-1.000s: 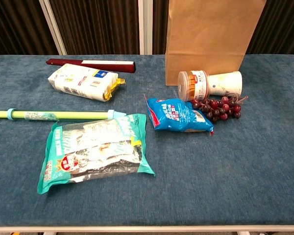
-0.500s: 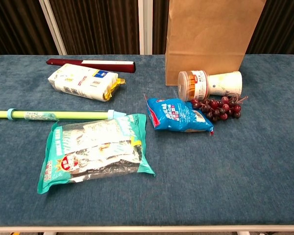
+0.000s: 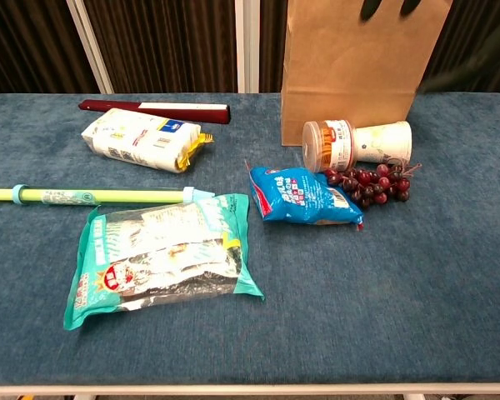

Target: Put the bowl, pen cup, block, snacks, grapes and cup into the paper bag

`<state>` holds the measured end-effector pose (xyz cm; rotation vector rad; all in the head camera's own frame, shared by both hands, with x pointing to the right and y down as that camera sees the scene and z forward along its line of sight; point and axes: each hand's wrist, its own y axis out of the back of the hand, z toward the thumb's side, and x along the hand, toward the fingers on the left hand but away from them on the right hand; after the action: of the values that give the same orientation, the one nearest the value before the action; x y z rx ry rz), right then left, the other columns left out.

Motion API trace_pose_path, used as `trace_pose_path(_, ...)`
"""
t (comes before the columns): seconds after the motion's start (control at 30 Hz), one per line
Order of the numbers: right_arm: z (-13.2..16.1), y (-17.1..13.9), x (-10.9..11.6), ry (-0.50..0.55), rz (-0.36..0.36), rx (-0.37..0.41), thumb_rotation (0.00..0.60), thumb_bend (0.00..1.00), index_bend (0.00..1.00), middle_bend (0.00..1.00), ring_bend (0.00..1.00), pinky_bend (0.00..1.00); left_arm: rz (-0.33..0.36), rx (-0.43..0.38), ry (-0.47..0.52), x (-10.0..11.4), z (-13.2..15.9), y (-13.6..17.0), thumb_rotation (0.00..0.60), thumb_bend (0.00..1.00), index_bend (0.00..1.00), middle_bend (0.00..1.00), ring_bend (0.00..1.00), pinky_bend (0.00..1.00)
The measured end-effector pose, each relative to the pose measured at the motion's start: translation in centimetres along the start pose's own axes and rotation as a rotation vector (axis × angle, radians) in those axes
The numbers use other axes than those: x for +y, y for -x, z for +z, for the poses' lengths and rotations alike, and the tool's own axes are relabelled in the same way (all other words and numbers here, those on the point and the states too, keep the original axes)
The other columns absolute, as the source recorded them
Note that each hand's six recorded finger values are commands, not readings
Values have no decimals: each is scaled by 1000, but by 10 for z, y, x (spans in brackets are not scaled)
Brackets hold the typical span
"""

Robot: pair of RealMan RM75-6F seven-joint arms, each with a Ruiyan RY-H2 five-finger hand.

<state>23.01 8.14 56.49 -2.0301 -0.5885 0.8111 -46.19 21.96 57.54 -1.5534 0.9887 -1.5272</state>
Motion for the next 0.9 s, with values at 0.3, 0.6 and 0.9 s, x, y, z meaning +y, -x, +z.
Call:
trace_pose_path(0.3, 0, 52, -102, -15, 259, -91, 600, 0, 29, 145, 9, 237, -7, -1, 6, -3, 0, -1, 600, 4, 267, 199, 152, 112)
trace_pose_path(0.6, 1, 89, -155, -101, 347, -124, 600, 0, 29, 157, 9, 228, -11, 4, 12, -4, -2, -1, 600, 4, 267, 198, 152, 112)
trace_pose_path(0.9, 16, 104, -171, -124, 294, -109, 600, 186, 484, 478, 170, 250, -11, 6, 16, -6, -3, 1, 600, 4, 267, 198, 152, 112)
